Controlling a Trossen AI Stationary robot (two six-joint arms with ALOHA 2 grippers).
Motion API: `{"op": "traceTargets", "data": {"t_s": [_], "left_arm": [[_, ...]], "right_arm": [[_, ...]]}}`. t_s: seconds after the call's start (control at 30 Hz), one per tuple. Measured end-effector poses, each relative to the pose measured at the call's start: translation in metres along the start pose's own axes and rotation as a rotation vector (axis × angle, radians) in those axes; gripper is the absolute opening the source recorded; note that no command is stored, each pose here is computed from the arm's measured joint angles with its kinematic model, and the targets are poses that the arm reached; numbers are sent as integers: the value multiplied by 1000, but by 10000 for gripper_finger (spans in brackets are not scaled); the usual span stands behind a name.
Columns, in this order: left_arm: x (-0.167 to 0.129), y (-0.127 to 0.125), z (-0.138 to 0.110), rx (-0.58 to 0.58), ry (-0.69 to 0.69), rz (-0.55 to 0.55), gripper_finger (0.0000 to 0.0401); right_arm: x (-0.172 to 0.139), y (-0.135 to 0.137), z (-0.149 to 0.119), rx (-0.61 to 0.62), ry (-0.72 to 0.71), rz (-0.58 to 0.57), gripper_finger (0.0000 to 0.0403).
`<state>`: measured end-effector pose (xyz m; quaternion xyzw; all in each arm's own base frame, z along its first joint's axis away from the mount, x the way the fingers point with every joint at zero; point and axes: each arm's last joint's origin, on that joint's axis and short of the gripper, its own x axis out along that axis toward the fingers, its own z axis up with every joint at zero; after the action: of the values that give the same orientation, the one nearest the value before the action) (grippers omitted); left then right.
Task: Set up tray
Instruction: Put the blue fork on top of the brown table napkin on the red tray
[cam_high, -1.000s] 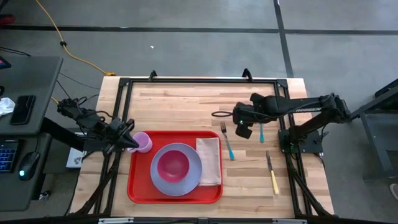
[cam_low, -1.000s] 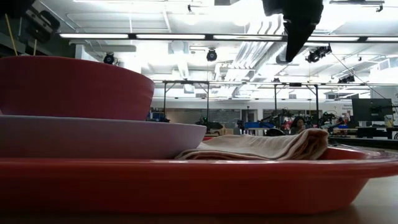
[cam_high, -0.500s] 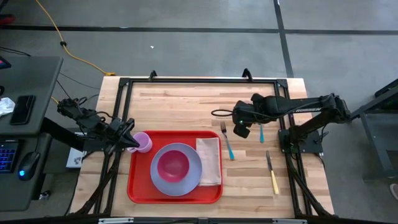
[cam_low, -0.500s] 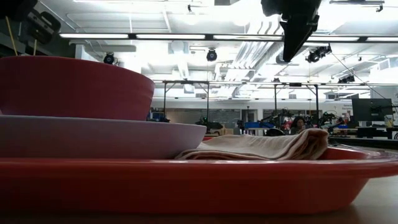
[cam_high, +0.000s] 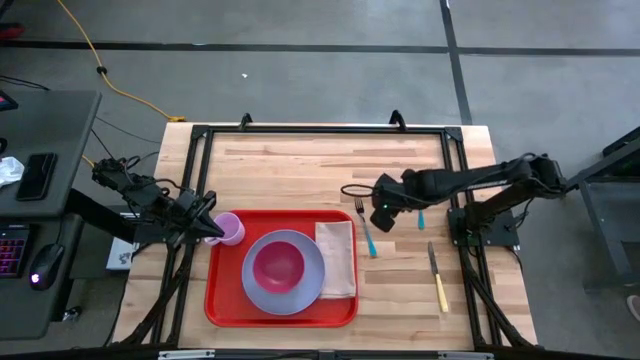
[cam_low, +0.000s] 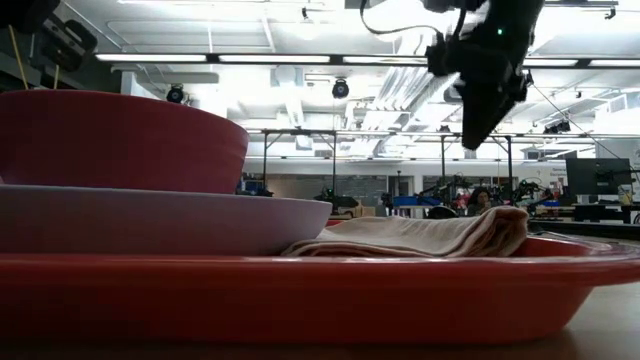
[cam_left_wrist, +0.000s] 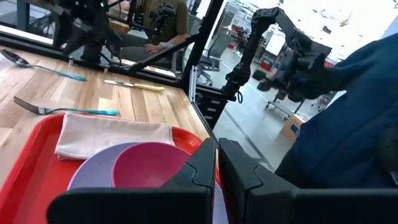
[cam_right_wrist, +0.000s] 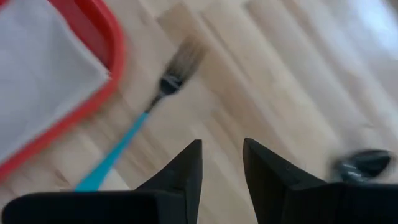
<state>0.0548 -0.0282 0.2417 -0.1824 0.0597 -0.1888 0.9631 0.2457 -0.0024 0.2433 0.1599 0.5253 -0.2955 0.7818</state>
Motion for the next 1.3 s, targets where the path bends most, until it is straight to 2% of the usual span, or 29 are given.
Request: {"op": "traceTargets", "data": {"t_s": [0.2,0.57,0.9,1.3], "left_arm": [[0,0,0,-19,0,0,49],[0,0,0,-44,0,0,49],[0,0,-1,-34,9,5,49],[0,1,-1,-32,12,7,49]], "right_arm": [[15,9,-1,37,-43,148,110],[21,19,3,117,-73,250,147],[42,28,3,168,-6,242,184],[76,36,2,199,79,195,191]]}}
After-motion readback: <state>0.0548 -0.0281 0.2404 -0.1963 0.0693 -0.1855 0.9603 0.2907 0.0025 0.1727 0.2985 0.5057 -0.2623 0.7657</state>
